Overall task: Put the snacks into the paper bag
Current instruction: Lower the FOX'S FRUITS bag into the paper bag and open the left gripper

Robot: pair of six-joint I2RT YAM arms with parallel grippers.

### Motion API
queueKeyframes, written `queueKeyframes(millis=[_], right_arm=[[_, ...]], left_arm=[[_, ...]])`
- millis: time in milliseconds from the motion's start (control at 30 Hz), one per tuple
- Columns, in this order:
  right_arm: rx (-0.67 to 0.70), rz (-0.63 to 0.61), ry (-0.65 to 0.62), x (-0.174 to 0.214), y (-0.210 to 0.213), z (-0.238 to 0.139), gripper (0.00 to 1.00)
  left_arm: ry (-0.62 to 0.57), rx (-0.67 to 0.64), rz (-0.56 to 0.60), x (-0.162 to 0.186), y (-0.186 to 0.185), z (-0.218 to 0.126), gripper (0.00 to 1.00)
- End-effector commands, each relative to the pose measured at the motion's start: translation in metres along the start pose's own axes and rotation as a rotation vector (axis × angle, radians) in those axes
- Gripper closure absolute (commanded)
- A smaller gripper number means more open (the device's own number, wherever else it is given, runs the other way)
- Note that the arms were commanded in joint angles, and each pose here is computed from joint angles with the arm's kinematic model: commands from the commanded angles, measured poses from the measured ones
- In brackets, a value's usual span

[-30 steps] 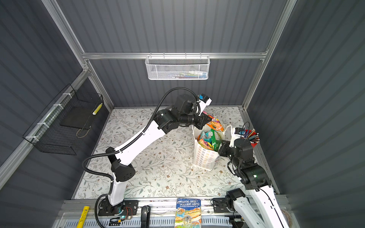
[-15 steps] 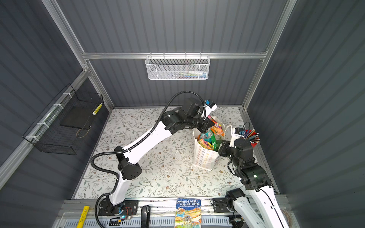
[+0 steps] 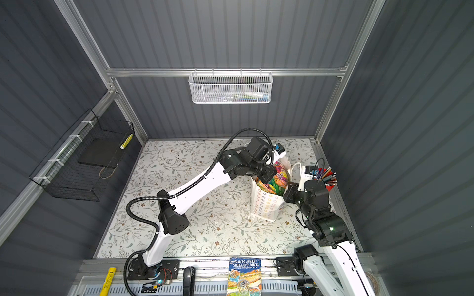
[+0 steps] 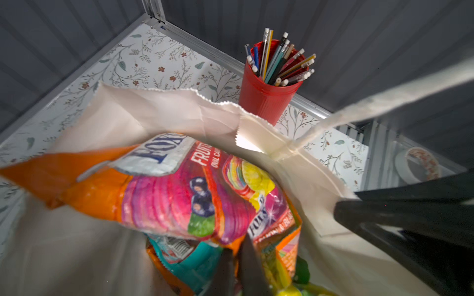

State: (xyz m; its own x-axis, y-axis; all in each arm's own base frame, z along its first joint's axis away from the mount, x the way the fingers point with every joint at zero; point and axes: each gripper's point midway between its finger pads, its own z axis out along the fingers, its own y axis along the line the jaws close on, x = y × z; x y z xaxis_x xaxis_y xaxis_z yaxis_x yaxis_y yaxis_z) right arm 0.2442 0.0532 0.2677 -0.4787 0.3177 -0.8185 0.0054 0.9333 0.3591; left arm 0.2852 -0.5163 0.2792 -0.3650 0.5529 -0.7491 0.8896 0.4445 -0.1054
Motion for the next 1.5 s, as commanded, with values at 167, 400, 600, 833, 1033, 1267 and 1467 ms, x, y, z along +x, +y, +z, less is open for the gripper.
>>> queueKeyframes(millis=[167, 400, 600, 833, 1033, 1267, 1467], right_arm=[[-0.044, -0.01, -0.096, -0.024, 0.011, -0.012, 1.0], [-0.05, -0.009, -0.098, -0.024, 0.012, -0.013, 1.0], [-0.048, -0.011, -0.099, -0.024, 0.011, -0.013, 1.0], [-0.048, -0.011, -0.096, -0.024, 0.012, -0.013, 1.0], [-0.047, -0.011, -0.096, -0.023, 0.011, -0.012, 1.0], [-0.043, -0.012, -0.09, -0.023, 0.011, -0.01, 1.0], [-0.035, -0.012, -0.094, -0.023, 0.009, -0.009, 1.0]], left_arm=[[-0.166, -0.038, -0.026, -0.036, 0.001, -0.046, 0.48], [-0.204, -0.054, -0.046, -0.048, 0.004, -0.053, 0.6], [-0.192, -0.053, -0.058, -0.048, 0.006, -0.032, 0.62], [-0.127, -0.043, -0.066, -0.029, 0.01, 0.015, 0.66], [-0.013, 0.022, -0.098, 0.011, 0.003, 0.06, 0.93], [0.062, 0.036, -0.122, 0.033, 0.003, 0.089, 0.91], [-0.029, 0.049, -0.104, -0.001, -0.004, 0.042, 0.64]])
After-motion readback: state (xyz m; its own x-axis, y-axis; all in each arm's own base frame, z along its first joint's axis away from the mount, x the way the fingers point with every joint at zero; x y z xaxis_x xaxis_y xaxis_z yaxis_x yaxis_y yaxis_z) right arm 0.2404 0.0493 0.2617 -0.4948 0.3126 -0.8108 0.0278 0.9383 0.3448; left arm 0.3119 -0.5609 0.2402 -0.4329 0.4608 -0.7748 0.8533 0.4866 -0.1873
